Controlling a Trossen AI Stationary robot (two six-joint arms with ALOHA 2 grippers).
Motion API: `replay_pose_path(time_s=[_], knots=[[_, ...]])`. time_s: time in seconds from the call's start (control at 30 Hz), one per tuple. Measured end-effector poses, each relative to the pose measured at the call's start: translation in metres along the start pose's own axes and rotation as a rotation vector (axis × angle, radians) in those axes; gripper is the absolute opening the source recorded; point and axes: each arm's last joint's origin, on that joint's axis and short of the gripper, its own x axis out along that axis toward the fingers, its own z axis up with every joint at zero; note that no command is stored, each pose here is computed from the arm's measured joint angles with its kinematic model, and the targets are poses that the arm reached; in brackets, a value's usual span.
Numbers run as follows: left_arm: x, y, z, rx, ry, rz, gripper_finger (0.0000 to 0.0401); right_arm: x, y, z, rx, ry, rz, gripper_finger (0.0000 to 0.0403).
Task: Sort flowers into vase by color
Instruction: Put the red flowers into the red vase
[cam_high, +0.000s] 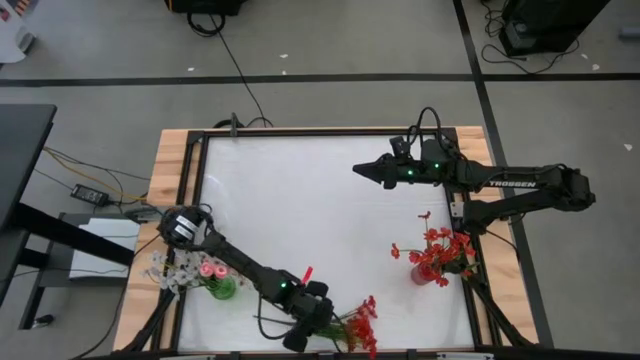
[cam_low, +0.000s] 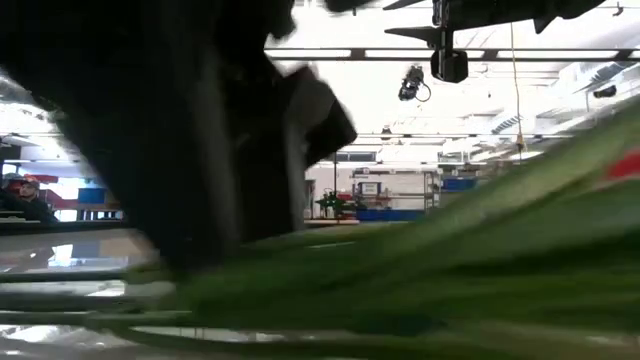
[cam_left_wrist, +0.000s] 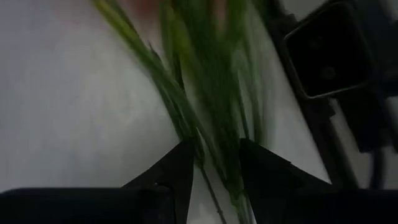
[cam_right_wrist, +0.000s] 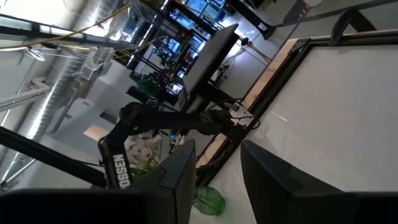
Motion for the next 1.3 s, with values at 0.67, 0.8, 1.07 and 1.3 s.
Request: replay_pose_path(time_s=[0.67, 0.8, 1.07, 1.3], knots=[[0.005, 0.007, -0.002, -0.077, 0.013, 0.024, 0.0014, 0.0, 0.001, 0.001, -0.001, -0.01, 0.013, 0.0124], [-0.003, 0.007, 0.0, -0.087, 0.016, 0.01, 0.0015, 0.0, 0.001, 0.001, -0.002, -0.01, 0.014, 0.0123], [-0.051, 0.011, 0.021, -0.103, -0.093, 0.005, 0.0013, 0.0, 0.0, 0.003, -0.003, -0.013, 0.02, 0.0123], [-0.111, 0.032, 0.027, -0.114, -0.126, 0.182, 0.0012, -0.002, 0.002, 0.014, 0.003, -0.047, 0.085, 0.0123]])
